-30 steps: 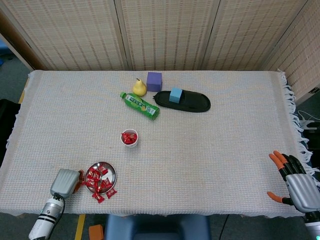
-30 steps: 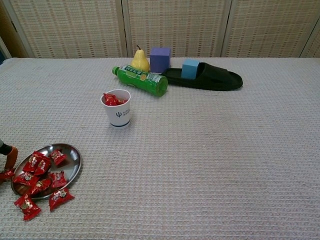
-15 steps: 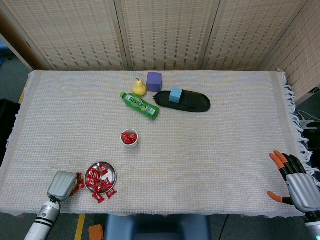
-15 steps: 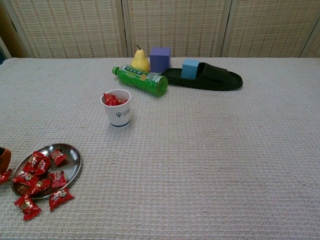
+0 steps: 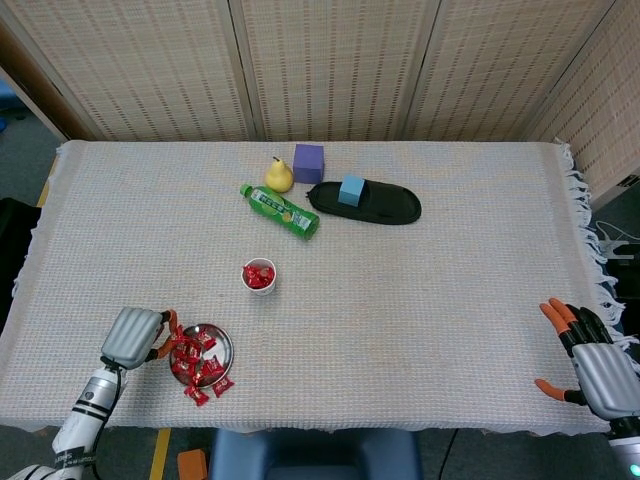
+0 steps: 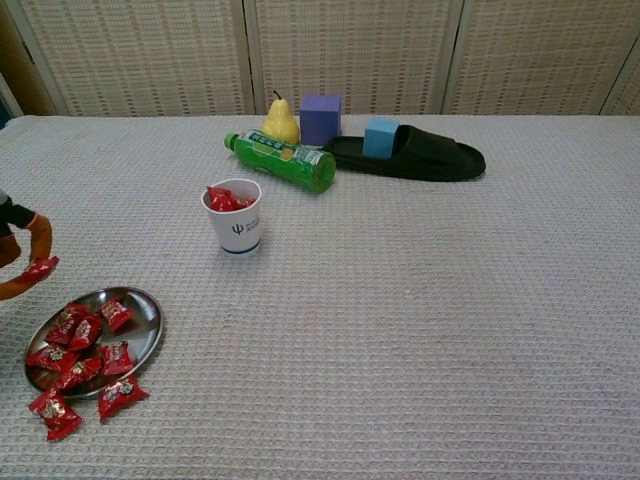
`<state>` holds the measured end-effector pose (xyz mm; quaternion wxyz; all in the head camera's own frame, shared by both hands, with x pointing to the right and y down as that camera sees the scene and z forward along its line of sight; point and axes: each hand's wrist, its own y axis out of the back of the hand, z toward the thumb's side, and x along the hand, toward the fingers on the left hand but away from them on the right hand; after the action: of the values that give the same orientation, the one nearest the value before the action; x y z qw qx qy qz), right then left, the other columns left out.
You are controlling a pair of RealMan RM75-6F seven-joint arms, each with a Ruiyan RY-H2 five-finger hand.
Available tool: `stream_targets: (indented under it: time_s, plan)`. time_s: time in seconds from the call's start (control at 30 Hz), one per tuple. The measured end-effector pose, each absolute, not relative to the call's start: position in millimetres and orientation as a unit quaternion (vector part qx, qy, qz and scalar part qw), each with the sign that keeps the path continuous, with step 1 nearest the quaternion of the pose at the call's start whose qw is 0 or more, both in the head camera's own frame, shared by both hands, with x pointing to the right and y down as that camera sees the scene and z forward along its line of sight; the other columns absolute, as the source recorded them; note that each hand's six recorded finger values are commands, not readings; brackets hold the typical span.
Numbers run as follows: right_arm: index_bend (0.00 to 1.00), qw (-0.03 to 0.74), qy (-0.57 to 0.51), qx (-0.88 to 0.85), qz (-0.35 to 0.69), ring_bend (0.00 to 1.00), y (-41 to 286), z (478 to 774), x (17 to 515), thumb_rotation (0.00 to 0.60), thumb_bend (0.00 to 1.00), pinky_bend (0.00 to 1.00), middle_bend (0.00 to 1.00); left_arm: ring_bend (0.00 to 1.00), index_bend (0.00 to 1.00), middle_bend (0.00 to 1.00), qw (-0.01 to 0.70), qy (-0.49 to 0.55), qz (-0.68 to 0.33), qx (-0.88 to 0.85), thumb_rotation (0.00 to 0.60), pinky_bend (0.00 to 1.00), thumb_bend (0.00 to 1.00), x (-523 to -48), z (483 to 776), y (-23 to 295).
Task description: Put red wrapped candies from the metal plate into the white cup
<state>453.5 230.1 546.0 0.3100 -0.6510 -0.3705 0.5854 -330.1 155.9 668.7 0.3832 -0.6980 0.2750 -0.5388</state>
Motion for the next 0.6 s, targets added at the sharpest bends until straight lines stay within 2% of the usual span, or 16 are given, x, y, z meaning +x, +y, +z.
stream_targets:
  time_s: [0.33,0.6]
  plan:
    - [0.00,0.300,-0.373,-0.641,0.600,0.00,223.8,554.0,457.5,0.600,0.01,0.01,0.00,0.87,0.60,0.92,0.427,0.229,-0.508,-0.712,0.600,1.00,0.47,-245.6,672.0,91.9]
    - [0.00,0.298,-0.378,-0.636,0.604,0.00,222.2,554.3,460.3,0.600,0.02,0.01,0.00,0.87,0.58,0.92,0.435,0.221,-0.515,-0.705,0.600,1.00,0.47,-208.2,681.7,57.5]
